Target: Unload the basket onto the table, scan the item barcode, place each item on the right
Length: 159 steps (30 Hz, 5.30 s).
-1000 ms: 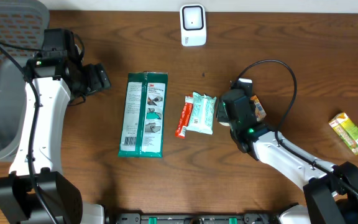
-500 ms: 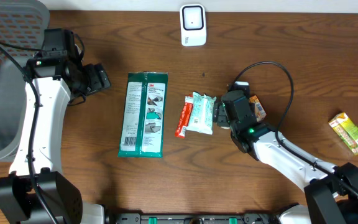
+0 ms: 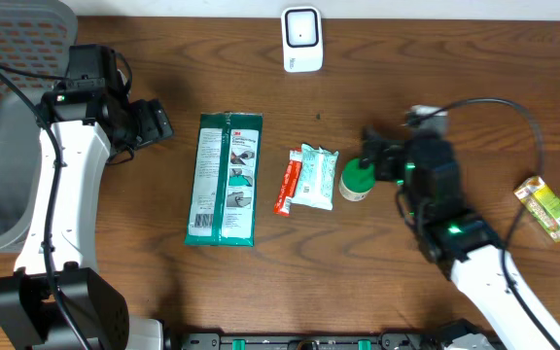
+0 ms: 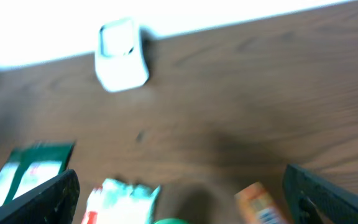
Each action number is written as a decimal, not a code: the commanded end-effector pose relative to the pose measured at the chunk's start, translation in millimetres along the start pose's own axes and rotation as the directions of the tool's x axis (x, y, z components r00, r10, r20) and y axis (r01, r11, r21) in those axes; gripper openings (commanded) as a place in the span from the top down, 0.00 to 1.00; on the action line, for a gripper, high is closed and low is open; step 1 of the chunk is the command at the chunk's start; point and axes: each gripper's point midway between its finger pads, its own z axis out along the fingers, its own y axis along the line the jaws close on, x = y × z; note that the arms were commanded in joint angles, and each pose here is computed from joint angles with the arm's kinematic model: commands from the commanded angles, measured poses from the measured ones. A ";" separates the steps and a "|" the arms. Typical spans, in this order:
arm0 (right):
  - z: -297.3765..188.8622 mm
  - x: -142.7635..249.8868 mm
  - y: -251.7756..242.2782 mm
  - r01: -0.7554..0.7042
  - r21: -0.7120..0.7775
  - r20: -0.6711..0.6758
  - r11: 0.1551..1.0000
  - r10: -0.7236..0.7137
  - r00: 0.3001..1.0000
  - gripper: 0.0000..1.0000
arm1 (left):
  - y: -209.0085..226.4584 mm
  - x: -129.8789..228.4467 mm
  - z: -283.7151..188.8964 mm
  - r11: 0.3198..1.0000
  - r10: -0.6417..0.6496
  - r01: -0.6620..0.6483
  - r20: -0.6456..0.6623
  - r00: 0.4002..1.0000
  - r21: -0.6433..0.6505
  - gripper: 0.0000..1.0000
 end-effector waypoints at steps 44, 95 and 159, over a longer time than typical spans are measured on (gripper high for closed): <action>-13.2 74.6 -38.2 -0.087 0.060 -0.351 0.994 0.103 0.931 0.01 | 2.0 0.2 0.9 1.000 0.001 -0.001 -0.006 1.000 -0.005 0.08; -13.2 74.6 -38.2 -0.087 0.060 -0.351 0.994 0.103 0.931 0.01 | 2.0 0.1 0.9 1.000 0.001 -0.001 -0.005 1.000 -0.005 0.08; 65.8 106.4 -135.7 0.366 0.196 -0.798 0.909 -0.069 0.599 0.86 | 2.0 0.2 0.9 1.000 0.001 -0.001 -0.006 1.000 -0.005 0.08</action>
